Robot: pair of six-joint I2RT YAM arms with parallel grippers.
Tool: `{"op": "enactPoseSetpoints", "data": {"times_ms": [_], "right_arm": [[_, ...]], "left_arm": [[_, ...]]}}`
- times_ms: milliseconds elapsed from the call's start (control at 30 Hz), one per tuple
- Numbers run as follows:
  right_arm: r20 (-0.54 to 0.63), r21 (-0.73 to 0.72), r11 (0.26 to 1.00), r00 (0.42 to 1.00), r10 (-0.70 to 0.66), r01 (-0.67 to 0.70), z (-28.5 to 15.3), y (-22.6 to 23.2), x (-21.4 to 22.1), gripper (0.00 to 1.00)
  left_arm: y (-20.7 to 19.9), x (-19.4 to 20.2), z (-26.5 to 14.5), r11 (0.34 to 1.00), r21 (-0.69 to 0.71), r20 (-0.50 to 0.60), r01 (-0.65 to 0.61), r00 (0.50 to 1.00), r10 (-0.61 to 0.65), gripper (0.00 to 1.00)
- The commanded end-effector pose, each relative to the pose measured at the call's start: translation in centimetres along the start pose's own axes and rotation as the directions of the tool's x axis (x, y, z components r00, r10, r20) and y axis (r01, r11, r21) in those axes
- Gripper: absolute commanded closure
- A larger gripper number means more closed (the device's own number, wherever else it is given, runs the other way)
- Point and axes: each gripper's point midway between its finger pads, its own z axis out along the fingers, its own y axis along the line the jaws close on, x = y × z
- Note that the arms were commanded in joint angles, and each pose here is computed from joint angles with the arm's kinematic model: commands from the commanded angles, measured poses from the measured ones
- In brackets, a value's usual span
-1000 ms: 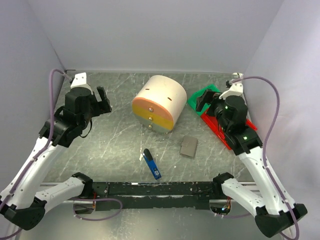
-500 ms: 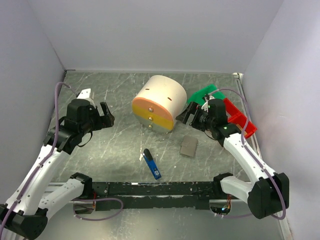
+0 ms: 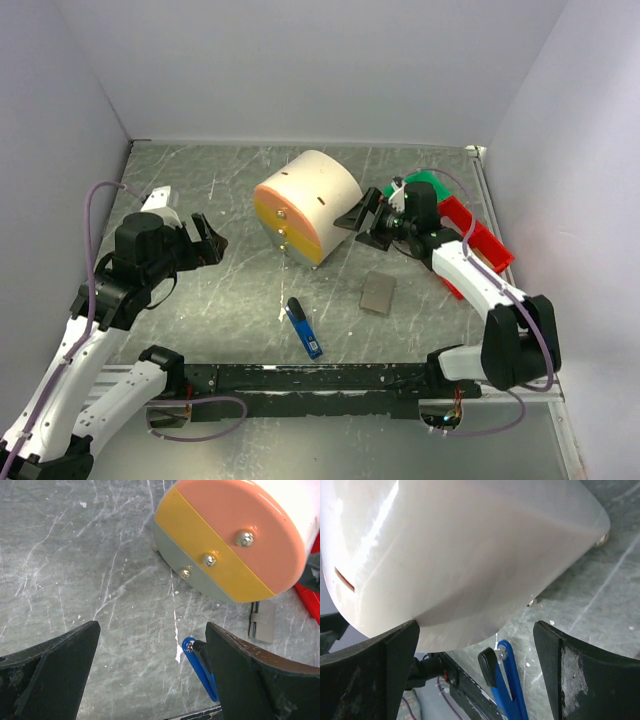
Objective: Take the credit cards out of the card holder
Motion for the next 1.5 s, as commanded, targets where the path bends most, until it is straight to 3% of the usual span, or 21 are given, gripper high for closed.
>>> {"op": "enactPoseSetpoints", "data": {"times_ms": [0,367,467,567,700,867,1167,1467], "right_arm": [[-0.006,-0.047,0.998,0.999,-0.05,0.049,1.6,1.4,-2.1,0.0],[-0.176,-0.101,0.976,0.963,-0.207,0.191,8.9,2.9,-4.8,0.05],[-0.238,-0.052,0.965,0.936,-0.261,0.256,11.1,2.7,-5.0,0.07],[-0.213,0.081,0.945,0.932,-0.293,0.316,11.9,1.3,-7.3,0.08],[-0.098,0.201,0.906,0.927,-0.361,0.374,9.0,1.7,-9.8,0.07],[0.025,0.252,0.886,0.913,-0.408,0.389,3.1,2.8,-9.4,0.05],[0.051,0.23,0.914,0.934,-0.355,0.335,-4.3,1.1,-2.5,0.04],[0.032,0.297,0.912,0.952,-0.305,0.282,-8.3,-1.8,1.5,0.03]], "left_arm": [[-0.7,0.3,-0.1,0.998,0.056,-0.008,0.003,1.0,-0.002,0.02],[-3.3,2.2,0.8,0.972,0.233,-0.065,-0.028,0.997,0.044,0.02],[-4.6,2.8,1.2,0.945,0.325,-0.061,-0.037,0.996,0.06,0.03],[-6.5,3.0,1.8,0.897,0.44,-0.048,-0.051,0.996,0.081,0.04],[-8.2,3.5,3.1,0.83,0.549,-0.037,-0.099,0.989,0.143,0.04],[-7.8,2.5,7.0,0.837,0.515,0.039,-0.187,0.98,0.195,0.03],[-7.6,1.6,15.0,0.856,0.452,0.042,-0.25,0.965,0.259,0.03],[-10.0,-1.4,20.0,0.834,0.465,0.161,-0.295,0.955,0.248,0.04]]}}
